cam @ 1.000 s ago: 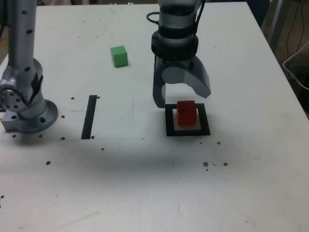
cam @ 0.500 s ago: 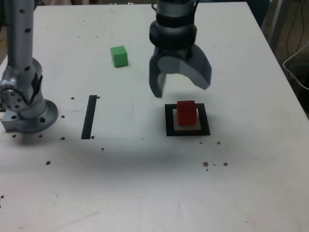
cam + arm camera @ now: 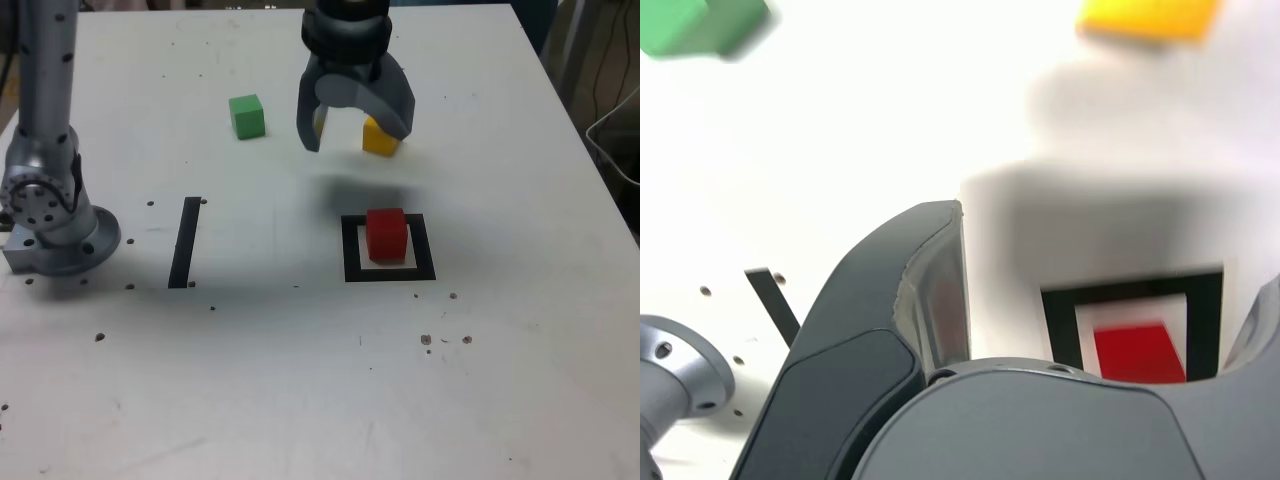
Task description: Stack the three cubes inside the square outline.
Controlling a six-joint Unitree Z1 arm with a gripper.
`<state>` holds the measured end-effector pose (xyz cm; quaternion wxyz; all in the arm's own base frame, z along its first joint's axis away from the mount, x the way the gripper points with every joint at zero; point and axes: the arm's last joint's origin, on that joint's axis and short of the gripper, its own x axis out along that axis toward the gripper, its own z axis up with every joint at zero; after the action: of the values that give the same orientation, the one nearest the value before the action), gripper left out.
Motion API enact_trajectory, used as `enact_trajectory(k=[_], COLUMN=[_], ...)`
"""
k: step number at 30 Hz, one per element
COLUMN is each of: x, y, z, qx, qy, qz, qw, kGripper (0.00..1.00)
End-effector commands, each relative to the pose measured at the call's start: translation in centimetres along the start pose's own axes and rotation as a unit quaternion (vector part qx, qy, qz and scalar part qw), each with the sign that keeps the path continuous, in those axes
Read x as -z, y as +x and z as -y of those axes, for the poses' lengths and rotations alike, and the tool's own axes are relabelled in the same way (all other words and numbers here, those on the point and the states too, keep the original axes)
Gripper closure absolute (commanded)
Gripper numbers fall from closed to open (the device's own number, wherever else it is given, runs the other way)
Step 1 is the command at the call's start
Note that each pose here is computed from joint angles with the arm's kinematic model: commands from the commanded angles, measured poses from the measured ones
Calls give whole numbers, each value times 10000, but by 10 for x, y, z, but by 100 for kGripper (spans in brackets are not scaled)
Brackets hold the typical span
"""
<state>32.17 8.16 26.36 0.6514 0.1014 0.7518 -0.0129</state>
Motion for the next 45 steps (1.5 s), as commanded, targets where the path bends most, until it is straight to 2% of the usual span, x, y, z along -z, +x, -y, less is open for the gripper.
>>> enact_trajectory(k=[1, 6, 16, 26, 33, 41, 45], x=[-2, -6, -22, -32, -36, -40, -42], y=[0, 2, 28, 41, 45, 48, 49], z=[-12, -41, -78, -83, -83, -84, -85], qx=[-35, -69, 83, 183, 258, 261, 257], qy=[-32, -80, -94, 28, 59, 144, 167], qz=[16, 0, -152, -209, -160, -89, -83], qw=[10000, 9999, 9998, 9996, 9995, 9995, 9995], kGripper=[0, 1, 4, 19, 37, 41, 53])
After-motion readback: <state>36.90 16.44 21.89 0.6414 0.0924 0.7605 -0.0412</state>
